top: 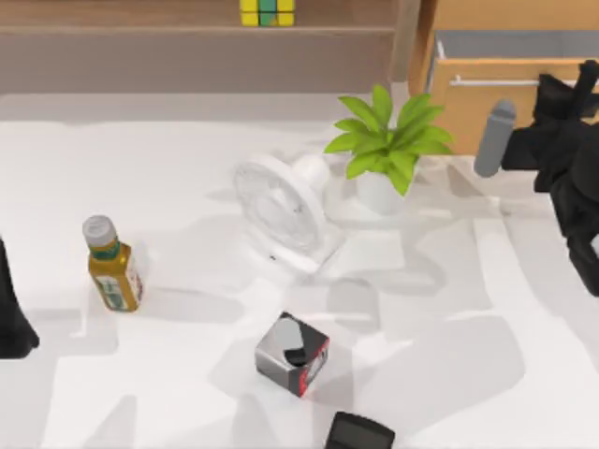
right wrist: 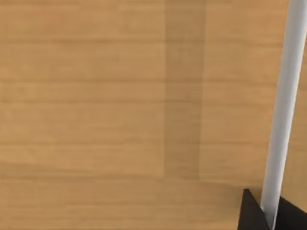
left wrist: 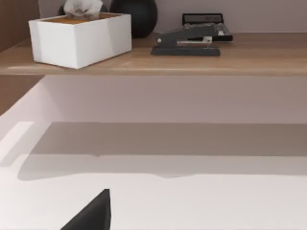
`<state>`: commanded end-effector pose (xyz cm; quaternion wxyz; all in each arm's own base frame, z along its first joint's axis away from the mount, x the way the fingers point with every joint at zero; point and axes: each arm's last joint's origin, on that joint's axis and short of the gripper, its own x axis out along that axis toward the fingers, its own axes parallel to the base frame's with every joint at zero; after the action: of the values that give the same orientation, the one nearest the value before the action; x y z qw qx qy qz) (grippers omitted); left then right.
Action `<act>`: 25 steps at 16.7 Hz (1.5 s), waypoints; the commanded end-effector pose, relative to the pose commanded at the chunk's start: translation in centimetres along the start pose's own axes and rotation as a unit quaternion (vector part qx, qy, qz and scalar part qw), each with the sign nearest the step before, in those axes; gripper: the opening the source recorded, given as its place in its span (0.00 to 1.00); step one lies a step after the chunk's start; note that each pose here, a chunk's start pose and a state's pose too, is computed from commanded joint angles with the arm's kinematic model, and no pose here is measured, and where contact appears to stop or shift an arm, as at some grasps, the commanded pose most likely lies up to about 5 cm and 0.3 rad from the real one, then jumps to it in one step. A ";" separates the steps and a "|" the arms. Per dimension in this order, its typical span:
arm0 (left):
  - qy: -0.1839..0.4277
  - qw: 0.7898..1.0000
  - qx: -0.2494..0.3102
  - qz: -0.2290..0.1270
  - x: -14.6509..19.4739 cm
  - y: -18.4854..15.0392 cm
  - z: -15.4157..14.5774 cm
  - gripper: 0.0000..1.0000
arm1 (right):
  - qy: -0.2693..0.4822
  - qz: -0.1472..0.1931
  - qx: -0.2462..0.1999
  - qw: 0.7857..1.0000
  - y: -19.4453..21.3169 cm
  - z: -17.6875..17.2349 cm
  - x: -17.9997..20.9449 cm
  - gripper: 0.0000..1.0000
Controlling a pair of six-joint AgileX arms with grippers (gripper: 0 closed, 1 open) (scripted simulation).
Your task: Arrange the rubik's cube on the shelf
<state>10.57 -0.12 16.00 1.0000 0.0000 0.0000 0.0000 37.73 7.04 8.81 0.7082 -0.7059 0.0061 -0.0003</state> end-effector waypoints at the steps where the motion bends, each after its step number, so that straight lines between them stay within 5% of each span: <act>1: 0.000 1.000 0.000 0.000 0.0 0.0 0.0 1.00 | 0.000 0.000 0.000 1.000 0.0 0.0 0.0 0.00; 11: 0.000 1.000 0.000 0.000 0.0 0.0 0.0 1.00 | 0.040 -0.011 -0.008 0.999 -0.5 -1.5 3.7 0.00; 23: 0.000 1.000 0.000 0.000 0.0 0.0 0.0 1.00 | 0.000 0.001 0.001 1.000 -0.1 0.1 6.2 0.00; 25: 0.000 1.000 0.000 0.000 0.0 0.0 0.0 1.00 | 0.000 0.001 0.001 1.000 -0.1 0.1 6.2 0.15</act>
<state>10.57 -0.12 16.00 1.0000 0.0000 0.0000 0.0000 43.93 7.05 8.83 0.7090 -0.7052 0.0063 0.0004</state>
